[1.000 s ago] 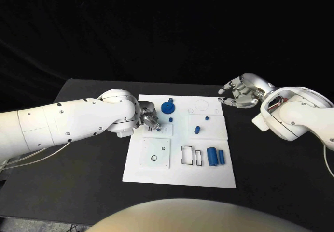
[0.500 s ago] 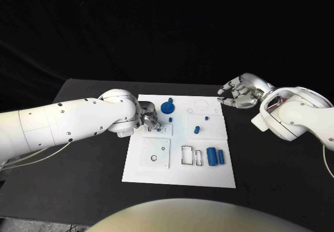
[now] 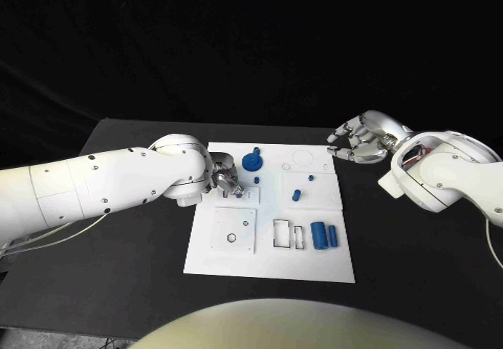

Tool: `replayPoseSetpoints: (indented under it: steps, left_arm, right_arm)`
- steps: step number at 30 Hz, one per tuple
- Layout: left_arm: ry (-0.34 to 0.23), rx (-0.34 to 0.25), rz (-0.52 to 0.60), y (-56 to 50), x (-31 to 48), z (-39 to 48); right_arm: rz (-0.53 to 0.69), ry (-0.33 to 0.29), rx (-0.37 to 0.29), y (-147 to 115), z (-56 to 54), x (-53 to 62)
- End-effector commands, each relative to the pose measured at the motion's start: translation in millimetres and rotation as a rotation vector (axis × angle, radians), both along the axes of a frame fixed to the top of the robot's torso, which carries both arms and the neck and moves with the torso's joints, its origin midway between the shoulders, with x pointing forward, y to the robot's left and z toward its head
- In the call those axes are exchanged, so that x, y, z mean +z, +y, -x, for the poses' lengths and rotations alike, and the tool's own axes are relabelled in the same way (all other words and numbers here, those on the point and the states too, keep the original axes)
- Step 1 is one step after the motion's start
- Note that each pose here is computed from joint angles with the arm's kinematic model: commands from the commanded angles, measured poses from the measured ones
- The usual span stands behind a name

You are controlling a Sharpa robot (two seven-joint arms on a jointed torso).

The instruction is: Assemble the parts on the task board

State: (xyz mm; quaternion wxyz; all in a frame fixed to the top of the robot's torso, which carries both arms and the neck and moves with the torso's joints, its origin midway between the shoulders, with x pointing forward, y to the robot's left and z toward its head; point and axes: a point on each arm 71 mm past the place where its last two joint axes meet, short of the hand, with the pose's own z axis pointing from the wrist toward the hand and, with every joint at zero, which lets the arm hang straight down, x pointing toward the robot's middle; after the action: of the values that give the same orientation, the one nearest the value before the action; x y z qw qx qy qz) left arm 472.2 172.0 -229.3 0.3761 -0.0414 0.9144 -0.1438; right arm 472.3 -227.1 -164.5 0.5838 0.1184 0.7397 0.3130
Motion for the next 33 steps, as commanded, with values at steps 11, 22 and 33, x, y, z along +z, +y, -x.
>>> replayPoseSetpoints:
  steps: [11,22,33]
  left_arm:
    - [0.007,0.003,0.013,-2.2,-3.1,2.0]
    - [0.011,0.002,0.009,-1.5,-3.4,2.0]
    - [-0.021,0.011,0.055,2.9,0.5,4.0]
  right_arm:
    - [0.008,0.007,0.012,1.0,0.9,-1.4]
    - [0.008,0.008,0.011,0.7,1.0,-1.8]
    - [0.008,0.008,0.009,0.1,1.1,-2.3]
